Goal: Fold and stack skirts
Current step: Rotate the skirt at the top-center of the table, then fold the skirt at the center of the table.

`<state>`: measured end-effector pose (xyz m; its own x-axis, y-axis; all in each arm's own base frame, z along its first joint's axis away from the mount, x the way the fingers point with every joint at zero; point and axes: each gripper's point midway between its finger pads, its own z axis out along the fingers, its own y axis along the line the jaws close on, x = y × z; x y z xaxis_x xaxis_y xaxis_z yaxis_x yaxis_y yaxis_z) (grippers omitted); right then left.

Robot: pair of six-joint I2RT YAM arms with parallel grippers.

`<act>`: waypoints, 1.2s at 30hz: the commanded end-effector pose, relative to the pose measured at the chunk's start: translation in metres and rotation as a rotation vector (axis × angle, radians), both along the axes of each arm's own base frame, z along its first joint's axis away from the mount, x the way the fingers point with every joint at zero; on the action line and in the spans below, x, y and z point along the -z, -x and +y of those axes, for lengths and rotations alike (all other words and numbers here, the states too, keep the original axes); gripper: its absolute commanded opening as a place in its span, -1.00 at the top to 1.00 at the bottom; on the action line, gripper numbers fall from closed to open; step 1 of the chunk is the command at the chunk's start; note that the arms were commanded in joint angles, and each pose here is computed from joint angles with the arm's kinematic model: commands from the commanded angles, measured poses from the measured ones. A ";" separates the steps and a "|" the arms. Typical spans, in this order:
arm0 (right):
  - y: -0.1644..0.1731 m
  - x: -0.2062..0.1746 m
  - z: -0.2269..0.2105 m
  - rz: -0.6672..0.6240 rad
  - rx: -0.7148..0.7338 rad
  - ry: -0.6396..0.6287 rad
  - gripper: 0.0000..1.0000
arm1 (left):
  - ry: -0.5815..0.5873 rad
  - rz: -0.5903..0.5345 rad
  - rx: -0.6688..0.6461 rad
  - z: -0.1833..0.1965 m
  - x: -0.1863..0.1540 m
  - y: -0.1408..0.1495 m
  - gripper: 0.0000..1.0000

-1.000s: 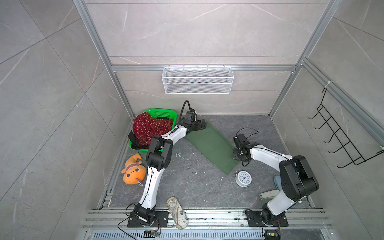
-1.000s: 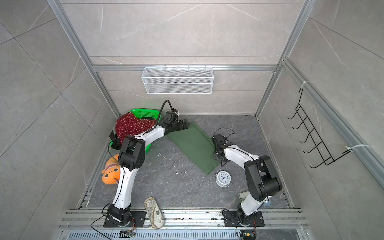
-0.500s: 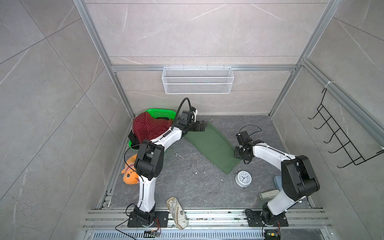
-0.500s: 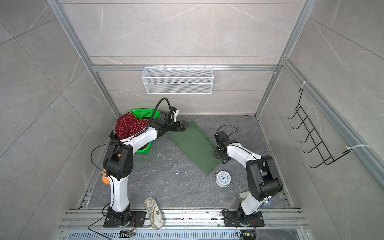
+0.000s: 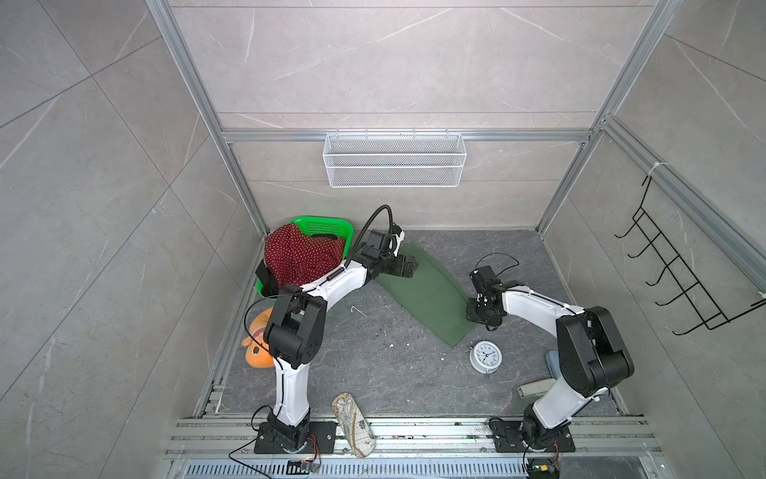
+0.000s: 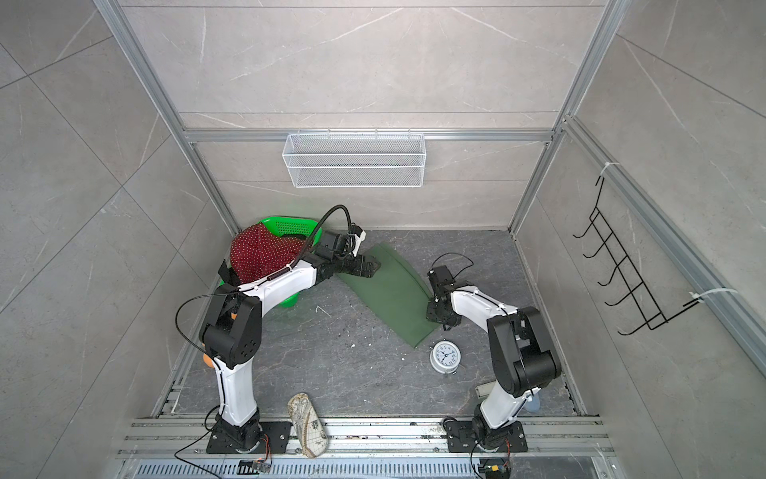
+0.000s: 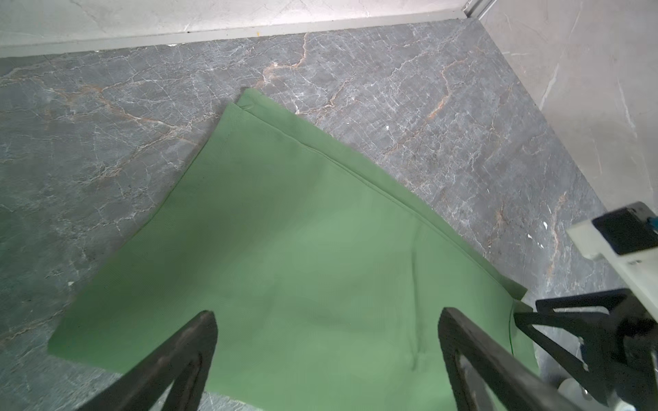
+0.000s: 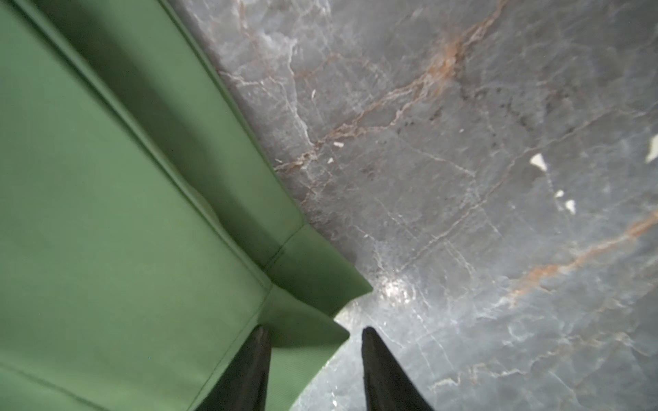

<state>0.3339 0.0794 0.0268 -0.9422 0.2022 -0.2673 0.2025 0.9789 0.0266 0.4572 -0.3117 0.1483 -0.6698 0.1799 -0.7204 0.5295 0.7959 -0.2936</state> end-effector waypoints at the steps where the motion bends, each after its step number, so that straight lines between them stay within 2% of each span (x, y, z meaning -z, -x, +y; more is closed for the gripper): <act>1: -0.004 0.008 -0.006 0.032 0.027 0.028 0.10 | -0.016 -0.094 0.043 0.000 -0.027 0.006 -1.00; 8: -0.025 0.015 -0.012 0.056 0.009 0.061 0.09 | -0.065 -0.164 0.106 -0.004 -0.026 0.019 -1.00; 13: -0.049 0.015 -0.019 0.062 -0.006 0.073 0.09 | -0.101 -0.266 0.179 -0.012 -0.032 0.032 -1.00; 17: -0.074 0.014 -0.021 0.062 -0.044 0.081 0.06 | -0.154 -0.379 0.284 -0.027 -0.033 0.049 -1.00; 23: -0.107 0.010 -0.019 0.033 -0.080 0.072 0.01 | -0.326 -0.564 0.501 -0.059 -0.013 0.079 -1.00; 29: -0.130 -0.012 -0.010 -0.033 -0.098 -0.021 -0.07 | -0.432 -0.742 0.697 -0.095 0.008 0.105 -0.94; 36: -0.126 -0.064 -0.002 -0.169 -0.062 -0.182 -0.15 | -0.438 -0.802 0.853 -0.128 0.028 0.125 -0.91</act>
<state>0.4600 0.0693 0.0519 -0.9309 0.1678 -0.3243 0.1303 0.9823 0.1343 0.3296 -0.4225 0.1117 0.2604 0.6980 -0.6671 0.8702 0.1296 0.4754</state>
